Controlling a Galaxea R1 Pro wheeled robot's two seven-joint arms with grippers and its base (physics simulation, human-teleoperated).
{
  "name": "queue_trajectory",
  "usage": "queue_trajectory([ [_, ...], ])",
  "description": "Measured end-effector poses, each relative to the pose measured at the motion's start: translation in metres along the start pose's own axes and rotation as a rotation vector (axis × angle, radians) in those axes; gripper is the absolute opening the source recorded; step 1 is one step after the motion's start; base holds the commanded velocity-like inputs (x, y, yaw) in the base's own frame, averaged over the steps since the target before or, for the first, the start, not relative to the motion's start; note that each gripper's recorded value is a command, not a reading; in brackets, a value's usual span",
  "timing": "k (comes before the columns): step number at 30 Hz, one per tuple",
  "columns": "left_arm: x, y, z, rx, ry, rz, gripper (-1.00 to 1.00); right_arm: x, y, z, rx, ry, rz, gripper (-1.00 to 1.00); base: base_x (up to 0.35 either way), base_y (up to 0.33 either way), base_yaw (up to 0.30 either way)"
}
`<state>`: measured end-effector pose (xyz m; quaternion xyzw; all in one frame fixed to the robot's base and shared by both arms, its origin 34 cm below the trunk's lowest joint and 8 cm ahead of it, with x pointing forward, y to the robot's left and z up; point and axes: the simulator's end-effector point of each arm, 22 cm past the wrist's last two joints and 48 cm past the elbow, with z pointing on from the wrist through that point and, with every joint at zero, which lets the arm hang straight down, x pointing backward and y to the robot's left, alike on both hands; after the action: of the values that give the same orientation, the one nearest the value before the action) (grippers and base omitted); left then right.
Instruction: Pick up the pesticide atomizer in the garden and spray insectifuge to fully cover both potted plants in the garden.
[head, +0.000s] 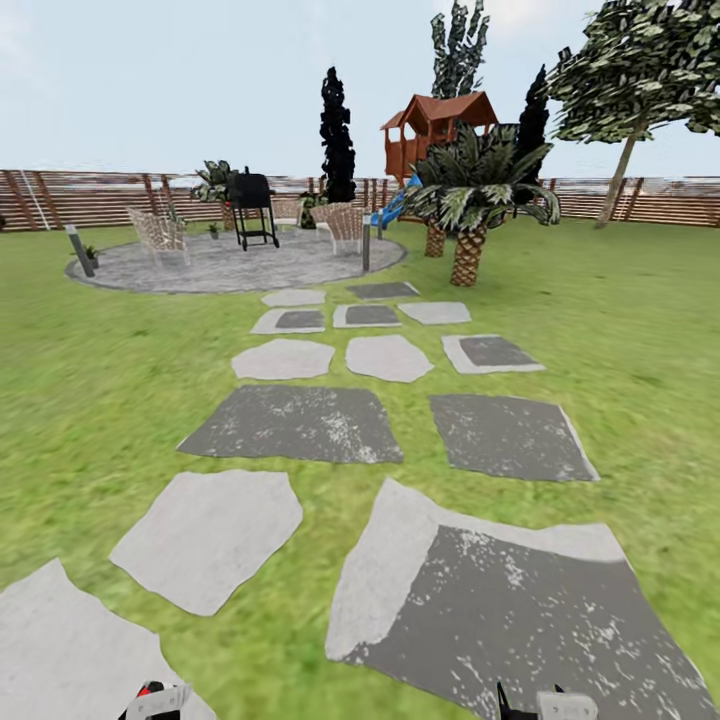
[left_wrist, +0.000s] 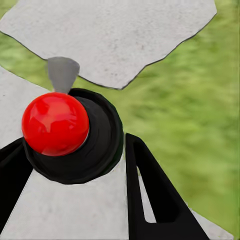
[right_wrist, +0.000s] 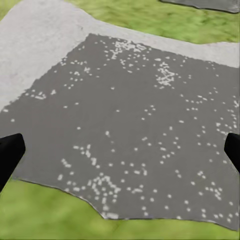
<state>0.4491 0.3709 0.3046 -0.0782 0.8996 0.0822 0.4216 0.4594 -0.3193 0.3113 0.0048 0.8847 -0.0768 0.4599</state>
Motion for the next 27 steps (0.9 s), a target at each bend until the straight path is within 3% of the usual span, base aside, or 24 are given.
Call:
queue_trajectory([
  [13,0.0002,-0.0004,-0.0001,0.002,0.000,0.004,-1.00,-0.0007,-0.0008,0.0002,0.002,-0.002,0.002,1.00,0.338,0.000,0.003],
  [27,0.0002,-0.0010,-0.0001,0.004,0.000,0.007,-1.00,-0.0005,-0.0007,0.0002,0.002,-0.001,0.002,1.00,0.338,0.000,0.080],
])
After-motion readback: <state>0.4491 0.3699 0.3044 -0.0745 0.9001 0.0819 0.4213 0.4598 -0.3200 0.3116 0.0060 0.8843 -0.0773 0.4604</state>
